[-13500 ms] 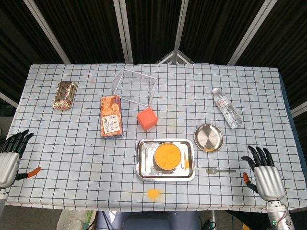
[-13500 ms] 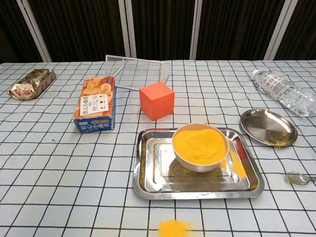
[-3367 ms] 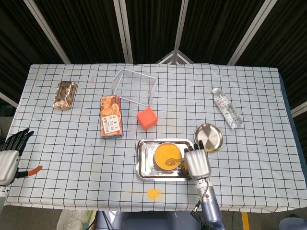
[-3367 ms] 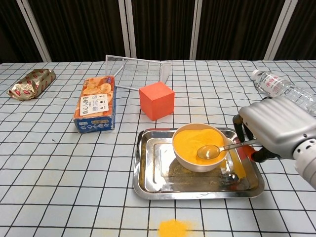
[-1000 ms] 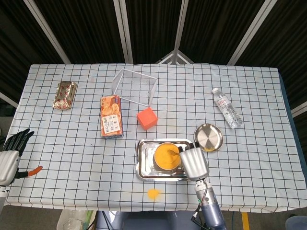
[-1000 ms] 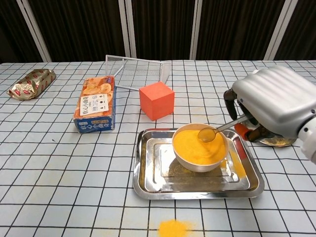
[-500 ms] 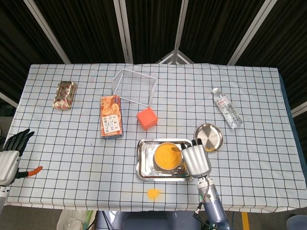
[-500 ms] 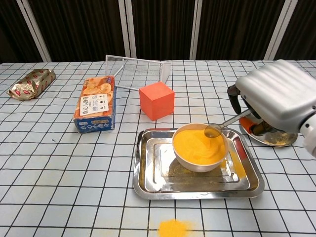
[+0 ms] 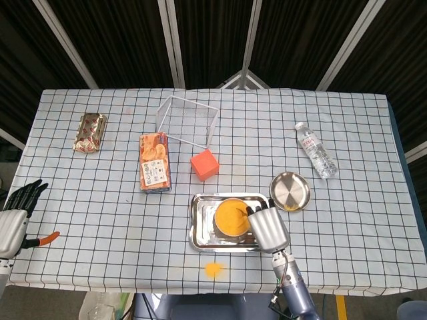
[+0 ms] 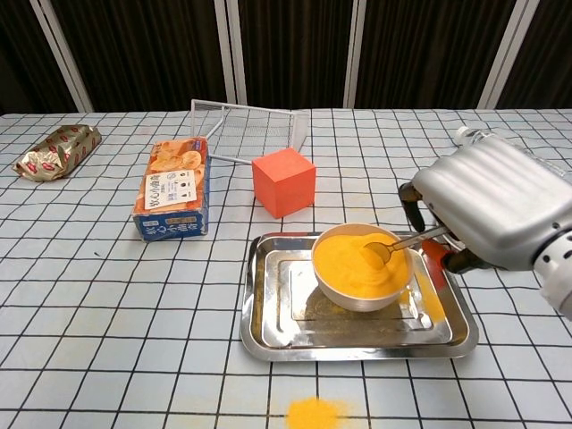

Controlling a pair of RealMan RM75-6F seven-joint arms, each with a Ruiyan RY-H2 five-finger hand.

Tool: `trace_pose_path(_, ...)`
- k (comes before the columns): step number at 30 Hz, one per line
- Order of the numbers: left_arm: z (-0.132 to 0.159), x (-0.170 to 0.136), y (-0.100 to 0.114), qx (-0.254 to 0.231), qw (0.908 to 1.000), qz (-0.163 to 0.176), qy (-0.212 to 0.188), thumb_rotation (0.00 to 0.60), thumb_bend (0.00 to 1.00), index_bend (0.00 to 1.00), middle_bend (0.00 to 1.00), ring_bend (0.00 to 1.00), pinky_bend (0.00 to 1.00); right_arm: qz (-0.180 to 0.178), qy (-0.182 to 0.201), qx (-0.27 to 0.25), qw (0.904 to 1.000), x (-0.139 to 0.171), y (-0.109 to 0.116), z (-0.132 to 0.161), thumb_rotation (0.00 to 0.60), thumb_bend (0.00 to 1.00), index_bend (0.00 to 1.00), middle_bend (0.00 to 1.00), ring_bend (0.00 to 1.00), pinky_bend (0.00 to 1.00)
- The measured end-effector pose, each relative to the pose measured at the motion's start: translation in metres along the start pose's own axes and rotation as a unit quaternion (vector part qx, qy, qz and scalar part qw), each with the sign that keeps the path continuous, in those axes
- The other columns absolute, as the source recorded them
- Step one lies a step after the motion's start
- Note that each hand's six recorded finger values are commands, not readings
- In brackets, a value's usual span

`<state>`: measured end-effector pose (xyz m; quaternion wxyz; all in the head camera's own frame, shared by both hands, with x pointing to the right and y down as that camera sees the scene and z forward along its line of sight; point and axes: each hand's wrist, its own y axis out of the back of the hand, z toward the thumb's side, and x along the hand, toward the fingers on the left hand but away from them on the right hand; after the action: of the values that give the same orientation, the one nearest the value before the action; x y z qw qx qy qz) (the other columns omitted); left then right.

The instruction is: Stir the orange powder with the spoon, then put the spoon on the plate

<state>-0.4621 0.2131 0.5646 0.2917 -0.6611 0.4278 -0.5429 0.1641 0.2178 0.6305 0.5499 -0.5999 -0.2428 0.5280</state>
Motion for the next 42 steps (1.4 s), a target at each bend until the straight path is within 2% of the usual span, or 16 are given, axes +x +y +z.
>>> trace_pose_path(10, 0.0, 0.0, 0.0, -0.002, 1.0, 0.0, 0.0, 0.6, 0.0, 0.0, 0.0, 0.0, 0.0, -0.009, 0.015, -0.017, 0.9997, 0.004, 0.008, 0.013, 0.6, 0.64, 0.83, 0.72, 0.56, 0.51)
trace_pose_path(25, 0.0, 0.0, -0.001, -0.004, 1.0, -0.003, 0.002, 0.6, 0.0, 0.0, 0.0, 0.0, 0.0, -0.021, -0.009, -0.016, 0.9996, -0.002, 0.016, -0.005, 0.6, 0.65, 0.86, 0.74, 0.58, 0.51)
trace_pose_path(42, -0.001, 0.001, 0.0, -0.007, 1.0, -0.004, 0.004, 0.6, 0.0, 0.0, 0.0, 0.0, 0.0, -0.022, -0.014, -0.036, 0.999, -0.012, 0.016, -0.004, 0.6, 0.68, 0.88, 0.75, 0.59, 0.51)
